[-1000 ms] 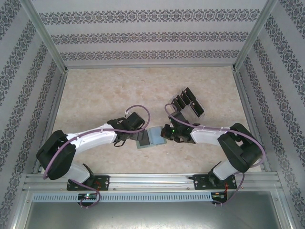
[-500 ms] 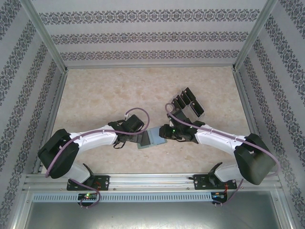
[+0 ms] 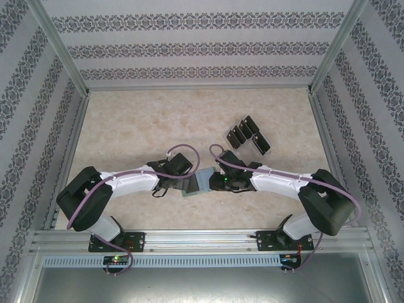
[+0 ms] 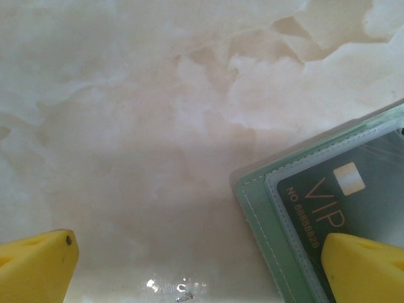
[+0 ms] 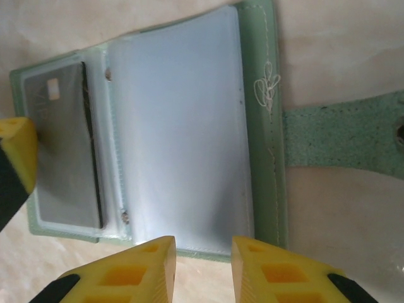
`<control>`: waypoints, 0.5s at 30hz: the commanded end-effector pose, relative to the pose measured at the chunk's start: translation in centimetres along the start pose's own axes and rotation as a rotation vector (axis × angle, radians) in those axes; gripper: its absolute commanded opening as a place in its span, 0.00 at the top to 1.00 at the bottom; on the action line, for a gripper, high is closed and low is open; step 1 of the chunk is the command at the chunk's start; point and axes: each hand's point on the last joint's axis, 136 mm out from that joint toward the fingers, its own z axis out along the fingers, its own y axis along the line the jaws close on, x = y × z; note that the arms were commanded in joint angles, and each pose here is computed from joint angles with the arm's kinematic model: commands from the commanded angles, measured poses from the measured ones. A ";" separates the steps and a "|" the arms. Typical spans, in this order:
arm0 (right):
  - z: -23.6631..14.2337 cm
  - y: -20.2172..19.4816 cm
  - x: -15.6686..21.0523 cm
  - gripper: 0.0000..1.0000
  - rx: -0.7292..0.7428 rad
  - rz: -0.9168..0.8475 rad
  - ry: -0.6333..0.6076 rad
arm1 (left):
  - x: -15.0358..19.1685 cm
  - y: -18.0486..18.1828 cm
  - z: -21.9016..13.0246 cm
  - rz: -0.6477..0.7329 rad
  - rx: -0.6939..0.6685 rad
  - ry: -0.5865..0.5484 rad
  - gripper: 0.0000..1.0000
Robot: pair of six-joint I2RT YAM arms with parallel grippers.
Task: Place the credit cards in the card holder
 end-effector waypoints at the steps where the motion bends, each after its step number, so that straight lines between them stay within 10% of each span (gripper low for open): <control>1: 0.8 0.1 -0.2 0.70 0.016 -0.019 0.002 | 0.7 0.7 0.8 -0.025 -0.021 0.017 0.00; 15: 2.1 1.7 -0.6 0.65 -0.015 -0.033 0.025 | 0.9 0.7 0.8 -0.027 -0.011 0.016 0.00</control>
